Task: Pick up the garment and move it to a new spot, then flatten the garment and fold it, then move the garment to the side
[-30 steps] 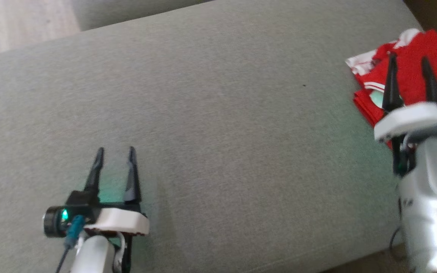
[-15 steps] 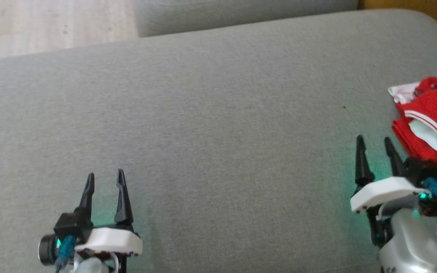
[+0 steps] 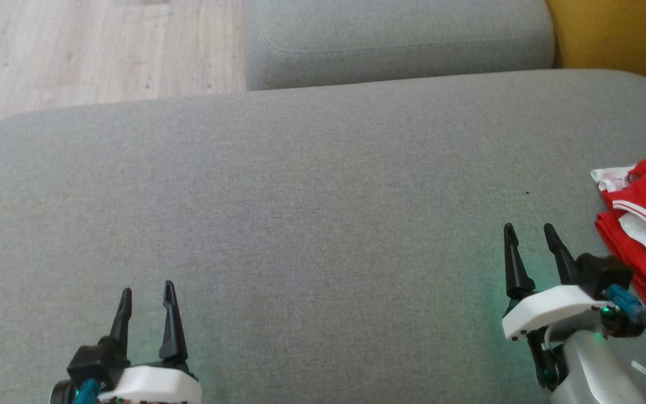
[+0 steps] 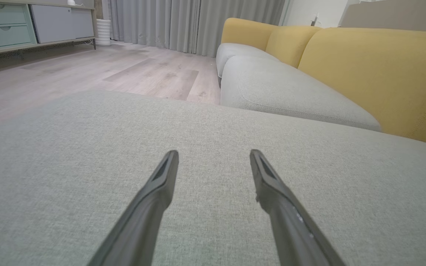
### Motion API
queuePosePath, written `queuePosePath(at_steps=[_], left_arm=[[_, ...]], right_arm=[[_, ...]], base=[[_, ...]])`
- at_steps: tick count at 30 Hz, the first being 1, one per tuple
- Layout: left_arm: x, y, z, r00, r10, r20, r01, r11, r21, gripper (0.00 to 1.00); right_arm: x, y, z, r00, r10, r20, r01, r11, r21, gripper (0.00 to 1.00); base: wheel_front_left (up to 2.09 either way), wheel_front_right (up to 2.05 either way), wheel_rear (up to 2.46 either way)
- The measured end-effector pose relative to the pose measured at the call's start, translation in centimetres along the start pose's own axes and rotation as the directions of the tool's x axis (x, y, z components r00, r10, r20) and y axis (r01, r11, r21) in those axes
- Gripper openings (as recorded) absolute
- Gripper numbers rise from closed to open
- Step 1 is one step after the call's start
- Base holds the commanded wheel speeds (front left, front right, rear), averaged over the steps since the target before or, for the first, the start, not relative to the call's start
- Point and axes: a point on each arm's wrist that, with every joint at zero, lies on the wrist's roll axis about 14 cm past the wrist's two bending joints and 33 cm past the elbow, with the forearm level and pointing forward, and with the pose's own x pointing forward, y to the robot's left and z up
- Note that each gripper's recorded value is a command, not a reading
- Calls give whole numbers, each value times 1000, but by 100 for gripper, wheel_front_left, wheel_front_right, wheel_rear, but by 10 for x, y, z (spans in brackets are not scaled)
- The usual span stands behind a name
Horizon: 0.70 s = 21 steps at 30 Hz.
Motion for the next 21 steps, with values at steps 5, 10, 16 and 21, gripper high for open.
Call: queuePosePath(at_steps=[5,10,16,21], left_arm=[[-6,5,2,1000,14,9,-14,1000,13,100],[-11,9,0,1000,26,5,-26,999,20,100],[-15,11,-9,999,32,-24,-31,999,20,0],[-32,18,-43,989,57,-135,-55,998,16,0]], right_arm=[[0,10,11,999,32,34,-32,999,-10,100],[-1,16,12,998,47,38,-47,999,-11,100],[-2,17,5,999,49,19,-49,999,-4,0],[-28,9,-44,992,20,-123,-18,1000,15,0]], base=[[0,0,0],[0,0,0],[0,0,0],[0,0,0]])
